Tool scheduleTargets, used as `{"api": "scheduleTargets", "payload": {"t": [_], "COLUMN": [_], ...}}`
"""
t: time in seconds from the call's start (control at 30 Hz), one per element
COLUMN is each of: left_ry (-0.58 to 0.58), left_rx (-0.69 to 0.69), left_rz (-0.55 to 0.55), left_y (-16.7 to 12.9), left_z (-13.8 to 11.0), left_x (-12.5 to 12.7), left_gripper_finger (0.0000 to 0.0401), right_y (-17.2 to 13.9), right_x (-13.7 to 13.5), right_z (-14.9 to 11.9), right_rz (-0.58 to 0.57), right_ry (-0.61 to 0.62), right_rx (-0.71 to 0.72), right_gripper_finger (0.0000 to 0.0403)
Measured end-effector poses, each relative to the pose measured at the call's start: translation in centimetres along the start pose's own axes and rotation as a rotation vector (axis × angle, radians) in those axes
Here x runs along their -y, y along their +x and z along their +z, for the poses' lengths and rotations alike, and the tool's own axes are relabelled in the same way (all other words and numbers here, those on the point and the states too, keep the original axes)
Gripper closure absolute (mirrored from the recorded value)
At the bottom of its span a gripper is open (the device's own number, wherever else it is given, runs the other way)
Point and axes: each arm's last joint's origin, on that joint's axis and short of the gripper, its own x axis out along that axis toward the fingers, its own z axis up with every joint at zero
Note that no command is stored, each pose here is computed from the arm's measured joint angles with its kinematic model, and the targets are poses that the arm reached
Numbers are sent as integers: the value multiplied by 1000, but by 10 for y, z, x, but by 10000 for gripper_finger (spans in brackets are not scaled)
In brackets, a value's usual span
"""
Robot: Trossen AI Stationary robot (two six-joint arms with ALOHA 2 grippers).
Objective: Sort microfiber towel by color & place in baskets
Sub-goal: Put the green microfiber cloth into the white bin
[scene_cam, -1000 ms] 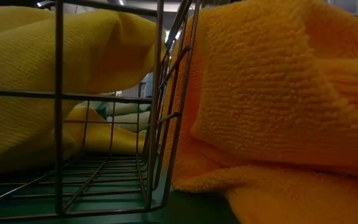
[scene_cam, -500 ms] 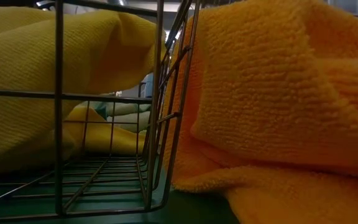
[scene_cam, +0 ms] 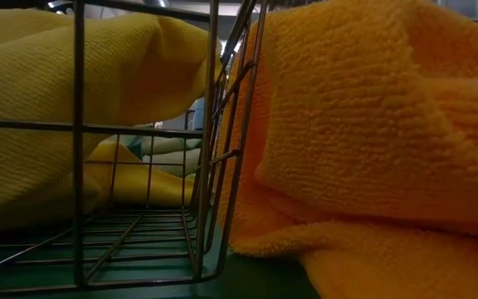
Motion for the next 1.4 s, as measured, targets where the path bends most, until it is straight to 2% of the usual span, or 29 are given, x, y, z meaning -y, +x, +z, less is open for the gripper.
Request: {"api": "scheduleTargets", "payload": {"t": [0.23,0.5,0.63,0.77,0.97,1.13,1.3,1.4], "left_ry": [1,5,5,5,5,6,12,13], "left_rx": [4,10,10,10,10,10,10,10], "left_rz": [3,0,1,1,1,1,2,2], "left_y": [0,0,0,0,0,0,0,0], "left_z": [0,1,1,1,1,1,1,1], "left_x": [0,0,0,0,0,0,0,0], "left_gripper_finger": [285,285,285,285,285,285,285,285], "right_y": [-5,-11,-11,-10,-1,20,67,97], "right_x": [-21,-40,-39,-33,-20,-15,-20,-23], "right_z": [6,9,9,9,11,15,7,2], "right_rz": [87,115,98,33,16,26,34,52], "right_ry": [-48,-98,-93,-84,-21,-16,-57,-75], "right_rx": [94,162,169,157,119,72,-41,-60], "right_gripper_finger": [402,402,402,402,402,402,402,402]}}
